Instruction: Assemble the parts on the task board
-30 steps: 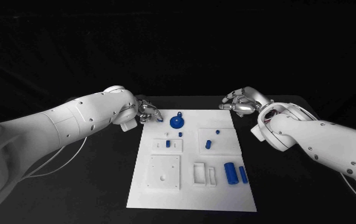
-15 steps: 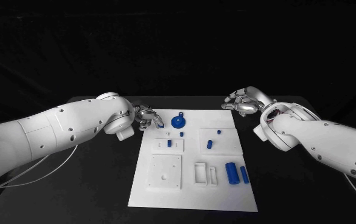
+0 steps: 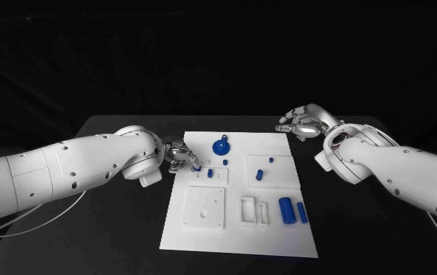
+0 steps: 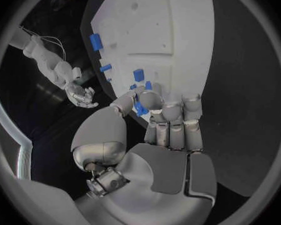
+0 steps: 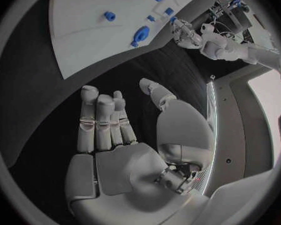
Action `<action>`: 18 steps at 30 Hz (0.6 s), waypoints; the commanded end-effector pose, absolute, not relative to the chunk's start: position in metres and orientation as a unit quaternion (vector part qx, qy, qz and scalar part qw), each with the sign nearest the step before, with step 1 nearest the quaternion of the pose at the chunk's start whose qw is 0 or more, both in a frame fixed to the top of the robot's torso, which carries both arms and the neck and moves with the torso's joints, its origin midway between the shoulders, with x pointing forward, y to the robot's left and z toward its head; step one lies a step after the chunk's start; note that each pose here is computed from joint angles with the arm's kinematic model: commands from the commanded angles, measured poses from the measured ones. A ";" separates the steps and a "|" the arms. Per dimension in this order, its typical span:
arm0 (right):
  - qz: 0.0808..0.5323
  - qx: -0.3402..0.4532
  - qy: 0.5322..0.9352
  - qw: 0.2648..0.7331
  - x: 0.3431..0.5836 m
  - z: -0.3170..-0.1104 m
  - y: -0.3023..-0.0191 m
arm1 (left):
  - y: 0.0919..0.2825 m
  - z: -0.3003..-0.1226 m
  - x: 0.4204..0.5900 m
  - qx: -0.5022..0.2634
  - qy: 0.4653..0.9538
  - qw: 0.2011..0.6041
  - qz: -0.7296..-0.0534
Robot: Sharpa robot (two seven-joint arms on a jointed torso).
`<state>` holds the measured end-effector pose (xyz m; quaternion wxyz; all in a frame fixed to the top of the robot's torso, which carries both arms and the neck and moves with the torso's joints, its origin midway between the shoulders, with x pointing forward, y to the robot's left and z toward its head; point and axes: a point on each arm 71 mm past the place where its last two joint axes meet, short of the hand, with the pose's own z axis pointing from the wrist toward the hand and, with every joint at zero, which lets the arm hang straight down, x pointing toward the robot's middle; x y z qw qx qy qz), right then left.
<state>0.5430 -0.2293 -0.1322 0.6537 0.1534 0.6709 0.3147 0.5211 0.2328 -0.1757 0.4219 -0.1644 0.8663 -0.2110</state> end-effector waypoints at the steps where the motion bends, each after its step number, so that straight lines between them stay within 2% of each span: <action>1: 0.316 0.151 0.671 0.653 0.543 -0.132 -0.229 | 0.232 -0.177 0.517 -0.137 0.875 0.426 -0.186; 18: 0.317 0.151 0.671 0.653 0.543 -0.132 -0.229 | 0.223 -0.180 0.512 -0.107 0.879 0.432 -0.173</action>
